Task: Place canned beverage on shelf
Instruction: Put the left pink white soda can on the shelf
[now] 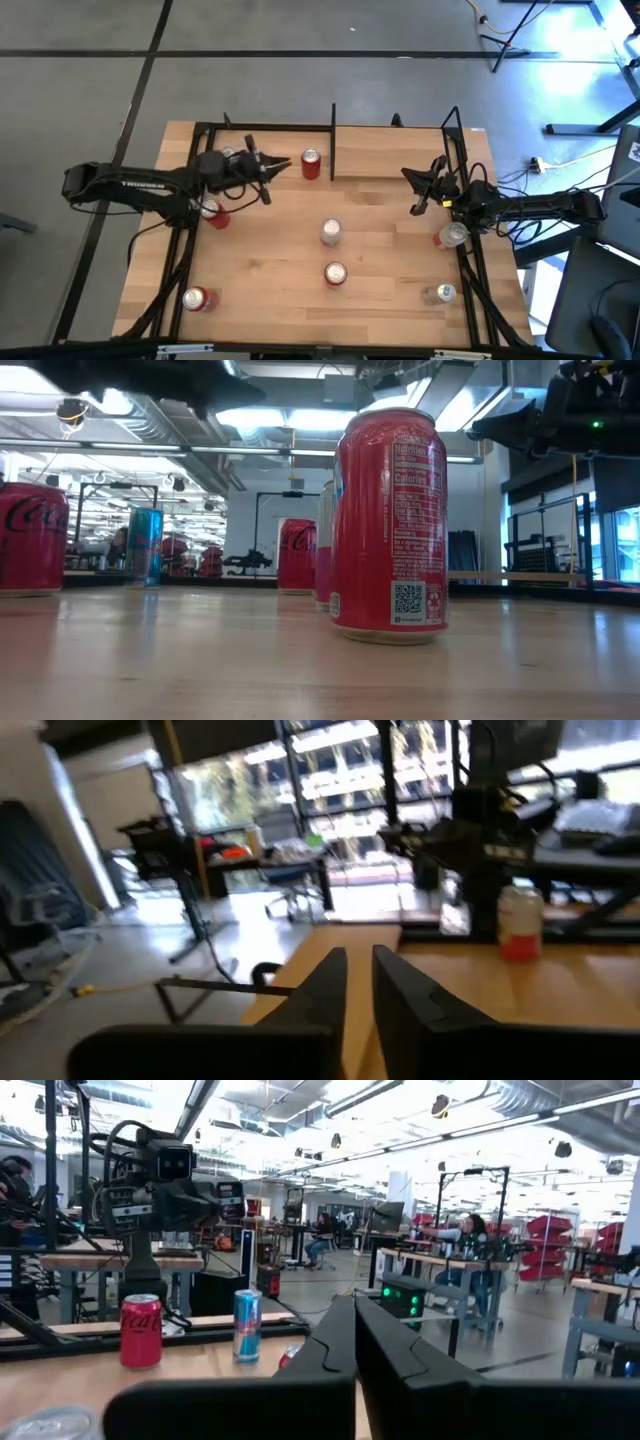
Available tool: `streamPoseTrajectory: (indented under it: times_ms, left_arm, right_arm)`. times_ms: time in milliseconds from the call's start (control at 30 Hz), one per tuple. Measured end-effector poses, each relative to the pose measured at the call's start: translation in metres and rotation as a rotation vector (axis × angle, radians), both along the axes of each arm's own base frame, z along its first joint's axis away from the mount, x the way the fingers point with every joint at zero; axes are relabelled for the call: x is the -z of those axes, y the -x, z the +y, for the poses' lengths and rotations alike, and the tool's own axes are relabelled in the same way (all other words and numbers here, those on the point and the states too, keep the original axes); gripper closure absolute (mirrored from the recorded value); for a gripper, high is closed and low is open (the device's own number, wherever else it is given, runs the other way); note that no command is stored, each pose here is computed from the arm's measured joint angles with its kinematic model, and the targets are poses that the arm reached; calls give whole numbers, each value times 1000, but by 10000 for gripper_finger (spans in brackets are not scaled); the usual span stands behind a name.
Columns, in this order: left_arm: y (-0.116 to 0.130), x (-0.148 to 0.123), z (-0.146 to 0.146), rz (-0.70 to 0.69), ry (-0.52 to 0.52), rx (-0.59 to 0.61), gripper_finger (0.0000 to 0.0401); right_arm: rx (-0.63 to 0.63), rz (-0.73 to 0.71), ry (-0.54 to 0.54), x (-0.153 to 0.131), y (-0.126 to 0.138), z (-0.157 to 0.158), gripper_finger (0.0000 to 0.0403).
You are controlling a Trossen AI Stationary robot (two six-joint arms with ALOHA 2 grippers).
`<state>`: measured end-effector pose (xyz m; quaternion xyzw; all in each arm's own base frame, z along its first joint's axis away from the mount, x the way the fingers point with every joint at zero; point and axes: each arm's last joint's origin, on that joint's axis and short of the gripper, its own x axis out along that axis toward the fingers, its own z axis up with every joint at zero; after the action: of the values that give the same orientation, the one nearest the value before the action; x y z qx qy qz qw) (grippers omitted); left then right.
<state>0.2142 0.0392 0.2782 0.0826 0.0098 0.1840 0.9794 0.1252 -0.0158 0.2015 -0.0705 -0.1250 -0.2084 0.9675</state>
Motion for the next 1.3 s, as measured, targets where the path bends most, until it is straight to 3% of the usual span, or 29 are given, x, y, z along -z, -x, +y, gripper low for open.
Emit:
streamPoseTrajectory:
  times_ms: [233, 467, 633, 1067, 1300]
  left_arm:
    - [-26, -20, -1, 91, 117, 162, 258]
    - [-54, -34, 1, 198, 225, 140, 163]
    - [-70, -33, -2, 225, 159, 165, 139]
    - [-75, -31, -13, 221, 189, 214, 128]
    - [-81, -24, -14, 243, 218, 274, 54]
  right_arm:
    - [8, 52, 37, -15, -7, 0, 400]
    - [16, 84, 67, -28, -18, -1, 400]
    - [20, 136, 87, -30, -27, -1, 400]
    - [19, 182, 90, -24, -32, -1, 400]
    - [19, 181, 90, -24, -32, -1, 400]
